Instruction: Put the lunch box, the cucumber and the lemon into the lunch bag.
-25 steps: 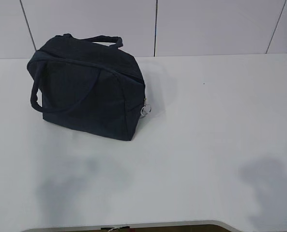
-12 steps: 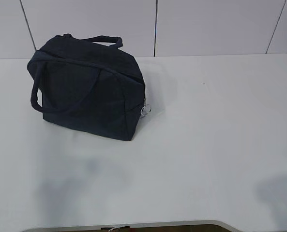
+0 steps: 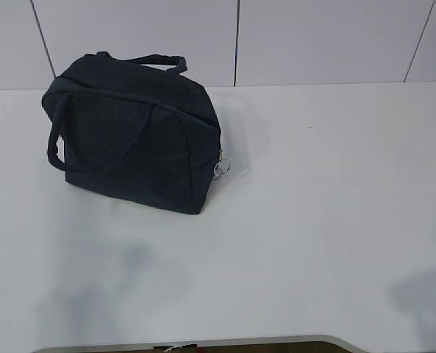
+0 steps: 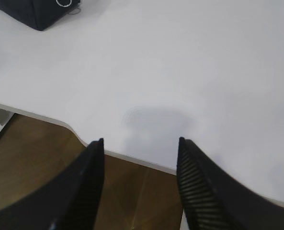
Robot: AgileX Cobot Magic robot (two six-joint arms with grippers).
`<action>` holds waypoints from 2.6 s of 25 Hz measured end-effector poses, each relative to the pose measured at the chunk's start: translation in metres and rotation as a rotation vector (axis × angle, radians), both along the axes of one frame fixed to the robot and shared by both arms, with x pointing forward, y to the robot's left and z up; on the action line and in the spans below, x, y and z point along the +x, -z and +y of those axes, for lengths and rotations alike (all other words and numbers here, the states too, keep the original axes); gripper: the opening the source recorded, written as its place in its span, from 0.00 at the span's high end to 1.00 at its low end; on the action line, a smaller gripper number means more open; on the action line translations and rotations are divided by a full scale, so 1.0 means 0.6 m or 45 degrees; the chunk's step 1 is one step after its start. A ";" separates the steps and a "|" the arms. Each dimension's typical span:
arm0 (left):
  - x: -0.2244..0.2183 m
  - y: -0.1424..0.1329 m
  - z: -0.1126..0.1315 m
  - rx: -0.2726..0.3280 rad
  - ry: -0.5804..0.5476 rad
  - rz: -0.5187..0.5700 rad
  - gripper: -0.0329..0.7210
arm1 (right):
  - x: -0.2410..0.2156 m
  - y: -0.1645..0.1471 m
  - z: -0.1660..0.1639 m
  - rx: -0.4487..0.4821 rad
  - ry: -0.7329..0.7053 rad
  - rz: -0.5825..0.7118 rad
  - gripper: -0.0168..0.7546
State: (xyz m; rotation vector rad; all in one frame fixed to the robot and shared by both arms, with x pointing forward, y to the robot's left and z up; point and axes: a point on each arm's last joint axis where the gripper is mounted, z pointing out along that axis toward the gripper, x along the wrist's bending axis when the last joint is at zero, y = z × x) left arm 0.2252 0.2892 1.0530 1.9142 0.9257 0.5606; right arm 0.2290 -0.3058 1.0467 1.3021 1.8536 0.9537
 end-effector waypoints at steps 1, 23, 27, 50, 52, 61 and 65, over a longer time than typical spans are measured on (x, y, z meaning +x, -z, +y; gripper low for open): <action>0.000 0.000 0.001 0.006 -0.005 -0.003 0.42 | 0.000 0.000 0.000 0.000 0.000 0.002 0.46; 0.002 0.002 0.003 0.028 -0.018 -0.006 0.42 | 0.000 0.000 -0.001 -0.004 0.006 0.000 0.46; 0.002 0.002 0.003 0.028 -0.018 -0.006 0.42 | 0.000 0.000 -0.001 -0.004 0.006 0.000 0.46; 0.003 0.002 0.001 0.025 -0.107 -0.003 0.43 | 0.000 0.001 0.000 -0.004 0.094 0.002 0.46; 0.004 0.002 0.000 0.025 -0.184 -0.002 0.43 | -0.001 0.001 0.002 -0.004 0.180 0.002 0.46; 0.009 0.002 -0.005 0.023 -0.537 0.001 0.47 | -0.002 0.001 0.005 -0.004 0.401 0.002 0.46; 0.010 0.002 -0.005 0.023 -0.558 0.002 0.48 | -0.002 0.001 0.005 -0.004 0.401 0.002 0.46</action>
